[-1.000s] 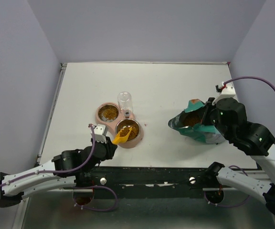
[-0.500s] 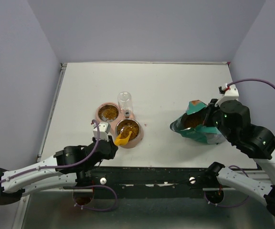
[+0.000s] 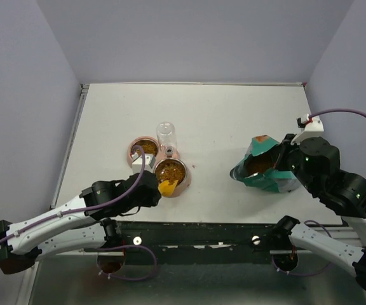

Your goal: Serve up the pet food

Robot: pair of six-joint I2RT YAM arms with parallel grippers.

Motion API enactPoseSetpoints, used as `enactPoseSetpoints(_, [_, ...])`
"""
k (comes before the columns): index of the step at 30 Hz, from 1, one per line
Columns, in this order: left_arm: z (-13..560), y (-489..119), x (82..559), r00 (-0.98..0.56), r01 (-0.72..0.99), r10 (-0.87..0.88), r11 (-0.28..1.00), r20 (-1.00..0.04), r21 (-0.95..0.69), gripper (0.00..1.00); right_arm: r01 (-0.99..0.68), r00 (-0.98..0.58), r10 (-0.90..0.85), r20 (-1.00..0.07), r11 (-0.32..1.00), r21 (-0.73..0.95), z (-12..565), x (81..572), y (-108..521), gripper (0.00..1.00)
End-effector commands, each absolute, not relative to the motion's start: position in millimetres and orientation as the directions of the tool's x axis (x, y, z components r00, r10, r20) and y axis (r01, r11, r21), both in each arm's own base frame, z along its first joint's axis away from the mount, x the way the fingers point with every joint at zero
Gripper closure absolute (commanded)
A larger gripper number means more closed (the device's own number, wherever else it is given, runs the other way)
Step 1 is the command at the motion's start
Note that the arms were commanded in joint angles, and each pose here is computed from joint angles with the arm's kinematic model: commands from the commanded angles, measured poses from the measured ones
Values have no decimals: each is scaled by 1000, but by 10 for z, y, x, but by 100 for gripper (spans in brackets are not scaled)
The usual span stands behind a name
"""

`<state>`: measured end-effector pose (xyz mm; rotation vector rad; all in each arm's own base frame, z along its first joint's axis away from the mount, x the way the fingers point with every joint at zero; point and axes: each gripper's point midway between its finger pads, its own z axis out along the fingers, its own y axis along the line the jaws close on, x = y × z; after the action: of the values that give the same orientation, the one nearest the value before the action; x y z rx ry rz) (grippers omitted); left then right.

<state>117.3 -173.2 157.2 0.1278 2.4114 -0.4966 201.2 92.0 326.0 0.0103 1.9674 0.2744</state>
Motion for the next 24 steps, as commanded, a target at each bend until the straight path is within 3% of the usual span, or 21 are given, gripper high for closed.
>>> enactPoseSetpoints(1, [1653,-1696,1135,-829,207,-9,924,-559,-322,100,-126,-271,242,-932,951,284,3662,2048,890,100])
enactPoseSetpoints(24, [2091,-1795,1506,-903,275,169,934,-395,-227,100,-116,-244,250,-937,952,284,3733,2004,801,100])
